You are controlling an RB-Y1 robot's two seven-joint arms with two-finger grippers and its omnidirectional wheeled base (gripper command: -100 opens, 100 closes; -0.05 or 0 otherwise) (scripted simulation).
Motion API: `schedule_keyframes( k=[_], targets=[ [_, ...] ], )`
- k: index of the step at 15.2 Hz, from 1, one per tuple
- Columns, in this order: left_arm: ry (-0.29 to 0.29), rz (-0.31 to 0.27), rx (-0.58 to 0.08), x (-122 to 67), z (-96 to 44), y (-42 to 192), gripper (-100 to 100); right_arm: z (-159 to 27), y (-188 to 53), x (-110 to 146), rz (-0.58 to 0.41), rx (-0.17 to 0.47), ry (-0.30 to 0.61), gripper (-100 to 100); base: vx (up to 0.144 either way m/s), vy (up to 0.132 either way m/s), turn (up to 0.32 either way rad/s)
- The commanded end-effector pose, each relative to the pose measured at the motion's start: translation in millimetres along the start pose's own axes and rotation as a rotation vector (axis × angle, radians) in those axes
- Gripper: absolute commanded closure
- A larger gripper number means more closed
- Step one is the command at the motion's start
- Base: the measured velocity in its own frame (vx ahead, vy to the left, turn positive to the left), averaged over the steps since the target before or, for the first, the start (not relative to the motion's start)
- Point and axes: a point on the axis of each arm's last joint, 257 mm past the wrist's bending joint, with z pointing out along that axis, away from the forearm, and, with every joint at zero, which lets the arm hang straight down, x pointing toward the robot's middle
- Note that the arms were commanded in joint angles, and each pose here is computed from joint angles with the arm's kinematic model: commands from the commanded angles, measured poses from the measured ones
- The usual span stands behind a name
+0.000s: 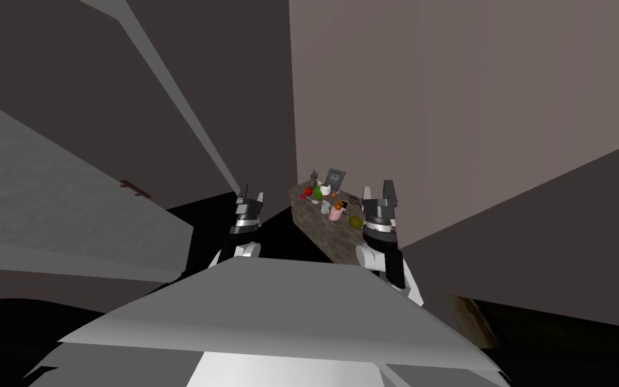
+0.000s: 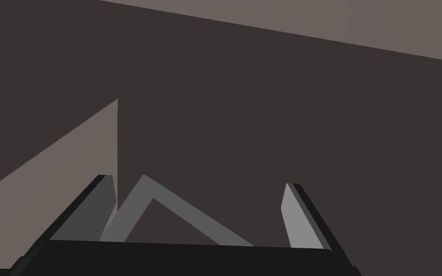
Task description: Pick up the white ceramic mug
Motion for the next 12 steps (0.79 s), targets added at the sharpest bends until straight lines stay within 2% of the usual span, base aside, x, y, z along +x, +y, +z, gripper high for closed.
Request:
schedule_keyframes(
  k=[1,2,5,6,8,9,10,11,12],
  targets=[
    [0.000,0.000,0.000,0.0,0.0,0,0,4.0,2,14,-0.016,-0.020,0.053,-100,0.042,0.017,-0.013],
    [0.000,0.000,0.000,0.0,0.0,0,0,7.8,4,28,-0.030,-0.046,0.101,-100,0.052,0.025,-0.017],
    [0.000,0.000,0.000,0.0,0.0,0,0,10.3,7,48,-0.058,-0.077,0.183,-100,0.055,0.020,-0.018],
    [0.000,0.000,0.000,0.0,0.0,0,0,12.8,11,63,-0.074,-0.110,0.230,-100,0.062,0.021,-0.021],
    [0.000,0.000,0.000,0.0,0.0,0,0,11.7,10,66,-0.083,-0.111,0.253,-100,0.049,0.018,-0.009],
    [0.000,0.000,0.000,0.0,0.0,0,0,12.4,14,84,-0.105,-0.148,0.314,-100,0.049,0.012,-0.021],
    [0.000,0.000,0.000,0.0,0.0,0,0,11.6,13,85,-0.111,-0.148,0.327,-100,0.049,0.019,-0.018],
    [0.000,0.000,0.000,0.0,0.0,0,0,11.7,17,103,-0.130,-0.188,0.378,-100,0.058,0.026,-0.029],
    [0.000,0.000,0.000,0.0,0.0,0,0,10.1,16,104,-0.139,-0.189,0.399,-100,0.059,0.031,-0.019]
  ],
)
